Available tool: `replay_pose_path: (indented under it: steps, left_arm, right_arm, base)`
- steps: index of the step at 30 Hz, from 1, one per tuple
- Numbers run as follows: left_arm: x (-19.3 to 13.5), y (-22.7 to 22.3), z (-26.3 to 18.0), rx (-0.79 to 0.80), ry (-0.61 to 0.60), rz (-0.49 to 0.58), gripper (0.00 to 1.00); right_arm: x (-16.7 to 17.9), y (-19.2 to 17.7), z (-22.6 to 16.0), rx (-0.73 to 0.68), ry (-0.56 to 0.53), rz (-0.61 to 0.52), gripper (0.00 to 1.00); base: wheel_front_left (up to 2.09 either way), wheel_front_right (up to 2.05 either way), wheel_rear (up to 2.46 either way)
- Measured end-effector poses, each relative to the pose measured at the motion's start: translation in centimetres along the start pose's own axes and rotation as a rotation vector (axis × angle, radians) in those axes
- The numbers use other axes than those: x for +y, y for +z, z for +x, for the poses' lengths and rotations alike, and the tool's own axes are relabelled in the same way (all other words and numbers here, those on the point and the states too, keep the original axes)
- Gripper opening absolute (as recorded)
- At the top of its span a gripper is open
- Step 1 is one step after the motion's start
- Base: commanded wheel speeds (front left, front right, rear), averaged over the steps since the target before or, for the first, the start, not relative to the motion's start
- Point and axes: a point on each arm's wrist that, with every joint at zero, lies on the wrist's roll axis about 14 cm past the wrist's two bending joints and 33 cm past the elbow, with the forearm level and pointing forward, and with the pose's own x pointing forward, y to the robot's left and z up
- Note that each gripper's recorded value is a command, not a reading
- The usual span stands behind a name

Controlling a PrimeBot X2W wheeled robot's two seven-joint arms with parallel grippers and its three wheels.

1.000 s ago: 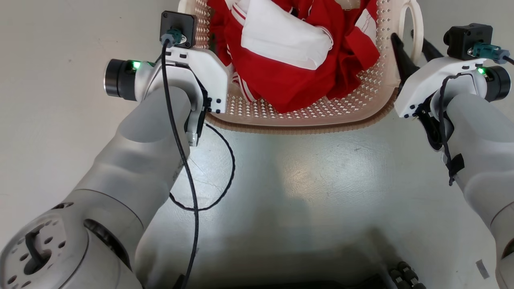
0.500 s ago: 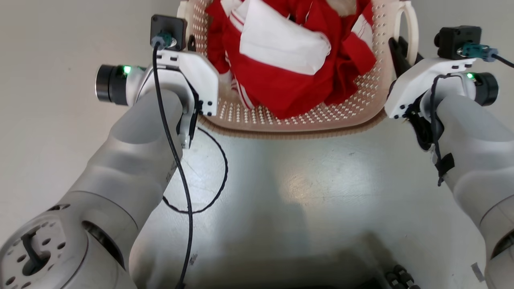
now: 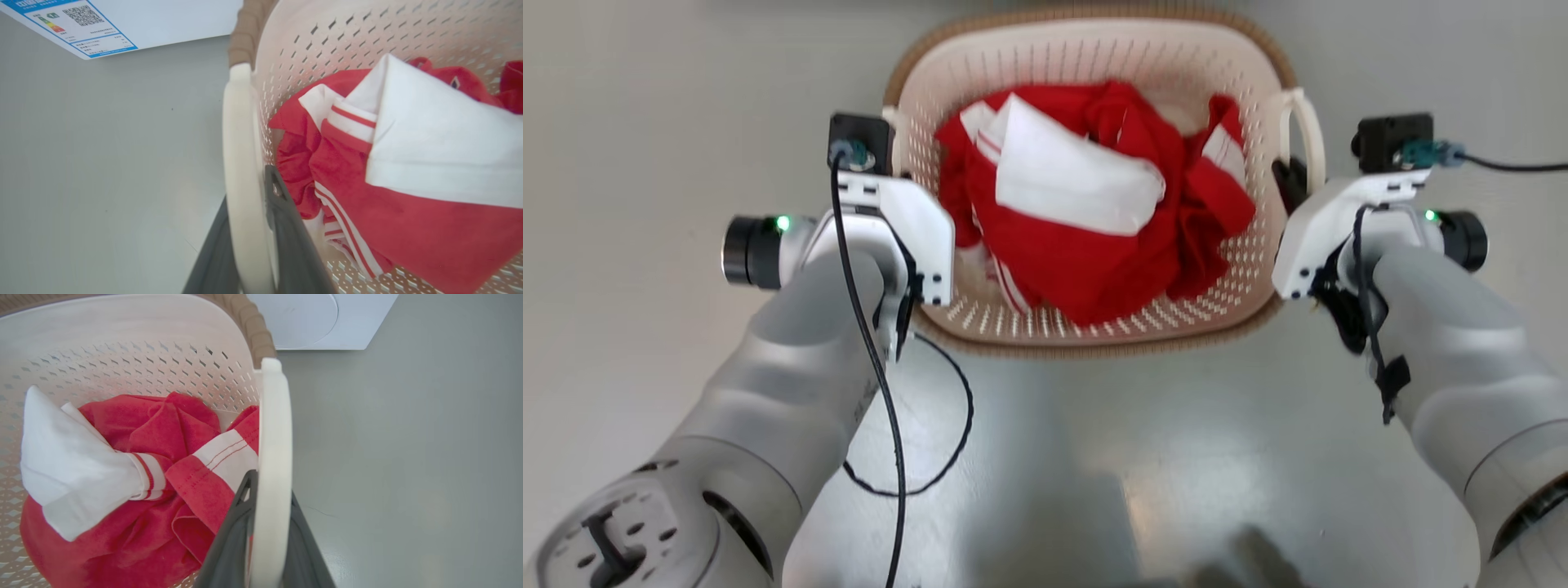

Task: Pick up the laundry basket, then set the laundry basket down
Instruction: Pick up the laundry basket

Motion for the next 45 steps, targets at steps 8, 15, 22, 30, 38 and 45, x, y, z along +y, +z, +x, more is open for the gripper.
replay_pose_path:
  steps: [8,15,22,30,38,45]
  left_arm:
    - [-1.0,1.3,-4.3,-0.02,-0.014,-0.009,0.0]
    - [-1.7,0.4,-8.7,-0.011,-0.02,-0.015,0.0]
    - [-2.6,-1.0,-12.9,-0.001,-0.029,-0.008,0.0]
    - [-3.4,-2.3,-17.2,-0.024,-0.023,-0.002,0.0]
    - [-3.5,-3.8,-19.5,-0.026,-0.015,0.015,0.0]
    - [-3.7,-3.5,-20.7,-0.046,-0.015,0.026,0.0]
  right_arm:
    - [0.6,1.4,-4.3,-0.031,-0.009,-0.003,0.0]
    - [1.6,0.6,-8.2,-0.022,-0.007,0.003,0.0]
    - [2.4,-1.1,-12.1,0.003,-0.005,0.012,0.0]
    - [3.7,-2.0,-16.2,-0.016,0.002,-0.012,0.0]
    - [4.9,-3.1,-18.5,-0.023,0.012,-0.021,0.0]
    - [5.1,-2.9,-19.7,-0.038,0.008,-0.036,0.0]
  base:
    - [0.0,0.0,0.0]
    - [0.0,0.0,0.0]
    - [0.0,0.0,0.0]
    - [0.0,0.0,0.0]
    - [0.0,0.0,0.0]
    - [0.0,0.0,0.0]
